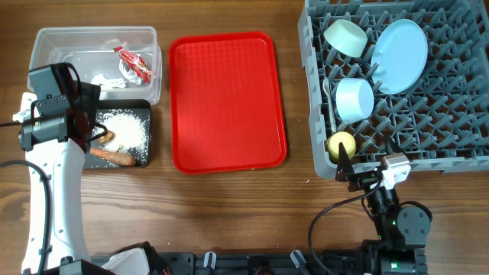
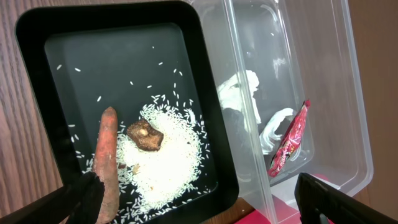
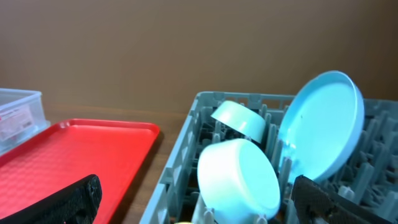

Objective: Sort waste into correct bins and load items into the dishwasher rack

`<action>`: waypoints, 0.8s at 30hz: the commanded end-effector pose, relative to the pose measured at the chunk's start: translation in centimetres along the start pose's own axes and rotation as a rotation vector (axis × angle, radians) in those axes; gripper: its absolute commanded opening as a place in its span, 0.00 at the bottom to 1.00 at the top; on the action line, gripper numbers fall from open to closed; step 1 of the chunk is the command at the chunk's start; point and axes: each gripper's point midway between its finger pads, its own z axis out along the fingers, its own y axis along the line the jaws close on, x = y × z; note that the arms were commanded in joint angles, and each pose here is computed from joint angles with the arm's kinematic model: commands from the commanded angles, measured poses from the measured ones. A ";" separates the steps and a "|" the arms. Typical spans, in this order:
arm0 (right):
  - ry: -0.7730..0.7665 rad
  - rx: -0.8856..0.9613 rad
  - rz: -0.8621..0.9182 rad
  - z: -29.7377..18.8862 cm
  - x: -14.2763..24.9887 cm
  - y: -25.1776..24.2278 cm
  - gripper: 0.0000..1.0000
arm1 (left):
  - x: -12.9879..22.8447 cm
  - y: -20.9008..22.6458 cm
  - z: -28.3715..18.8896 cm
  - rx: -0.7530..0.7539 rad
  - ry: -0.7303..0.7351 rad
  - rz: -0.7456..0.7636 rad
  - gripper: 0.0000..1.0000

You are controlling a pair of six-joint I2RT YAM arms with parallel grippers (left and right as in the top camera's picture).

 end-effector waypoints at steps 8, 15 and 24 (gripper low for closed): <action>0.017 0.038 0.005 -0.1 0.5 -0.7 1.00 | -0.7 0.0 -0.3 -0.001 -0.026 0.005 1.00; 0.017 0.038 0.005 -0.1 0.5 -0.7 1.00 | -0.7 0.0 -0.3 -0.001 -0.026 0.005 1.00; 0.017 0.038 0.004 -0.1 0.5 -0.7 1.00 | -1.2 0.7 -1.1 -0.013 -0.058 0.004 1.00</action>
